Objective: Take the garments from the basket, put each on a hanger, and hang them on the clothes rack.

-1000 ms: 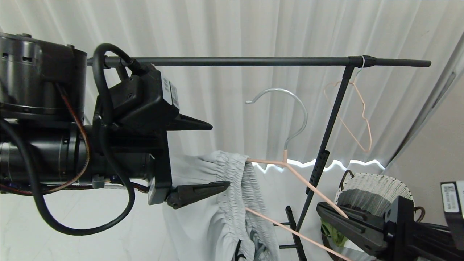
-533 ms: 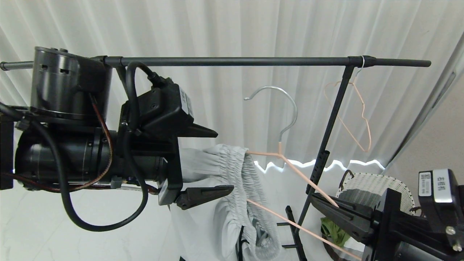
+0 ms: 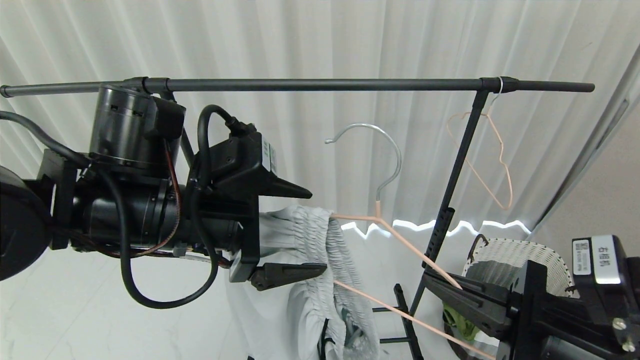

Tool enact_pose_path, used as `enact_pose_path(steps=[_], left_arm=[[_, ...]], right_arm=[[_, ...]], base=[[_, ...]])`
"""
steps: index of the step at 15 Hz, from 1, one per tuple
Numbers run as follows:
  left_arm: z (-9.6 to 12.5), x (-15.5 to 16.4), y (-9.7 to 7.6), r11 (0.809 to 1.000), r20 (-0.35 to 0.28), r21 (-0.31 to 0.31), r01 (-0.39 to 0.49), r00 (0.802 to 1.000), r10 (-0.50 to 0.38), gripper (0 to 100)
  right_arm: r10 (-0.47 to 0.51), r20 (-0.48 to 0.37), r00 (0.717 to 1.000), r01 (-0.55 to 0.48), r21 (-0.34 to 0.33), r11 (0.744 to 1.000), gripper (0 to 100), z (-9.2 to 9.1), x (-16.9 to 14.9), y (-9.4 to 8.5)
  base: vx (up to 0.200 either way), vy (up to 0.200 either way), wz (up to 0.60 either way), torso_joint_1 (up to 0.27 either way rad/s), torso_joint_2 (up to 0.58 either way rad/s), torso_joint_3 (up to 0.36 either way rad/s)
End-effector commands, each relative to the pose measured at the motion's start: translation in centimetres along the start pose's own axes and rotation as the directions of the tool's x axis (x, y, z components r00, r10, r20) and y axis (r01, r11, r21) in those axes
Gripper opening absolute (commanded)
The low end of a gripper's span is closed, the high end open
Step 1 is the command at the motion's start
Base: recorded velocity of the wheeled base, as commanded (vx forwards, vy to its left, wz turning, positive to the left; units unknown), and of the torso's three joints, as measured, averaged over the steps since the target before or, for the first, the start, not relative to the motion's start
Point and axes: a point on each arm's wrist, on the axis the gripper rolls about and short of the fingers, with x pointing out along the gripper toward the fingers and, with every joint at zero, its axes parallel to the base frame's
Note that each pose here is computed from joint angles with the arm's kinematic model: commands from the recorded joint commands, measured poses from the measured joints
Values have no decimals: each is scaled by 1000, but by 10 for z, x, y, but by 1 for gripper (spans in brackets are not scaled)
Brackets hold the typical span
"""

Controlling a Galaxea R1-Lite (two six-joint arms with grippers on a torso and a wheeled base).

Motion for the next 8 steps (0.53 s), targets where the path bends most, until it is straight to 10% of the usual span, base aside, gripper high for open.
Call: enact_pose_path(steps=[1, 2, 8], left_arm=[[-3, 3, 2, 1000, -3, -7, 8, 1000, -8, 100], [-3, 3, 2, 1000, 3, -9, 17, 1000, -17, 0], [-8, 8, 1, 998, 18, 24, 62, 998, -62, 0]], right_arm=[[3, -1, 1000, -3, -1, 1000, 0, 0, 0, 0], [4, -1, 1000, -4, -1, 1000, 0, 0, 0, 1], [8, 7, 1000, -8, -1, 1000, 0, 2, 1, 1]], base=[[0, 0, 0, 0, 0, 0], [0, 0, 0, 0, 0, 0], [0, 0, 0, 0, 0, 0]])
